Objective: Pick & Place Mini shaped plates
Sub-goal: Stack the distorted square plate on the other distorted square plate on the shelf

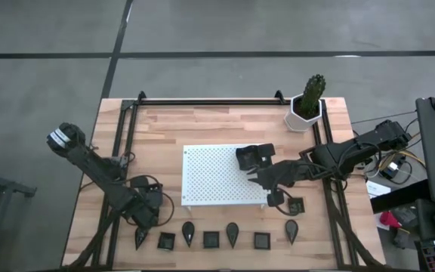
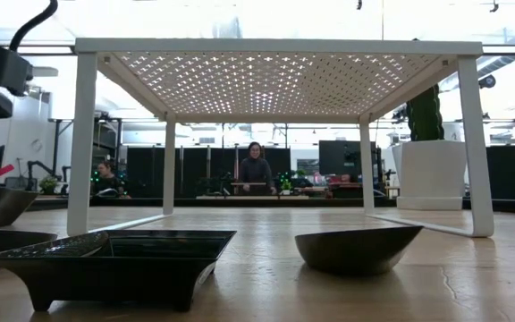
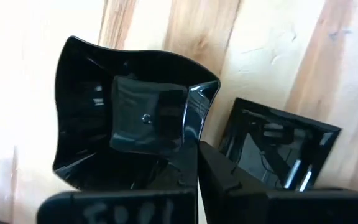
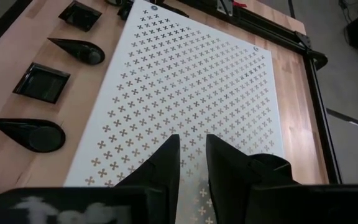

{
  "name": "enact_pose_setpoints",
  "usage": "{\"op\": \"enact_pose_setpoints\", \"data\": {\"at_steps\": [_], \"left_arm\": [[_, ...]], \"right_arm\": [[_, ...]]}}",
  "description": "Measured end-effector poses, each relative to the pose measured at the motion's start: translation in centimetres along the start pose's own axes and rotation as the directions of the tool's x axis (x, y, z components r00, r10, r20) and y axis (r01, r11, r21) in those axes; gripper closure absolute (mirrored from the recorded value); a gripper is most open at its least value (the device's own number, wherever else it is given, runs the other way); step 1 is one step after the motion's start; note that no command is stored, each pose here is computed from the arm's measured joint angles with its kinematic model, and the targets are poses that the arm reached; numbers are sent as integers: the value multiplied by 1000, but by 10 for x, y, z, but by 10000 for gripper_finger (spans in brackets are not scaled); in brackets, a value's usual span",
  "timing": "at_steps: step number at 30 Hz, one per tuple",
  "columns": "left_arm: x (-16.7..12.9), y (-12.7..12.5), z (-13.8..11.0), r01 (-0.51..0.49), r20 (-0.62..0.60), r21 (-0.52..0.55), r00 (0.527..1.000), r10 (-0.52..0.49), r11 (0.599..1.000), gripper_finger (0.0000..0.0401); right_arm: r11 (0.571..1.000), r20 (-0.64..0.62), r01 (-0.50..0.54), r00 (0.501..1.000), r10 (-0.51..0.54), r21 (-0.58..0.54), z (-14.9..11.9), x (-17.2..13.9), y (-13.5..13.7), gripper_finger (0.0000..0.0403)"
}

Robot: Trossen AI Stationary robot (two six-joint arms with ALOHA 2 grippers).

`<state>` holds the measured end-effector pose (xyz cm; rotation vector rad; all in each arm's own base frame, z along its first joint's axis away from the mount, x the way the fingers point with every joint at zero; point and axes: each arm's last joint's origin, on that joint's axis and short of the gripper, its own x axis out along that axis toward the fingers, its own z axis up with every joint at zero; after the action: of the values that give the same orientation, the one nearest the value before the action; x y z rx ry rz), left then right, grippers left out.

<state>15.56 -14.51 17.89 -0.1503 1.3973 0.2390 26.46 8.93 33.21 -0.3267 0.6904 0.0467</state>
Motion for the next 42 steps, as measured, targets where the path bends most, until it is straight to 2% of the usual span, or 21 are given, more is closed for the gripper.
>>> {"op": "enact_pose_setpoints", "data": {"at_steps": [7,15,23,30,36,42], "left_arm": [[-20,-3,6,-11,-10,3,1000,11,1000,401],[-57,-6,14,-37,-21,12,999,37,999,401],[-96,-6,24,-43,31,33,999,42,999,401],[-127,-4,31,-57,94,56,994,52,997,401],[-145,1,36,-82,140,80,988,70,993,401],[-149,4,44,-92,182,129,981,68,987,401]], "right_arm": [[1000,2,0,1000,0,1,0,0,0,328],[1000,3,-1,1000,1,1,0,0,0,331],[1000,4,-2,1000,2,-2,0,1,0,321],[1000,10,-1,1000,1,-4,1,1,0,330],[1000,28,2,1000,-1,-27,2,1,0,334],[999,37,4,999,-2,-42,3,1,0,328]]}}
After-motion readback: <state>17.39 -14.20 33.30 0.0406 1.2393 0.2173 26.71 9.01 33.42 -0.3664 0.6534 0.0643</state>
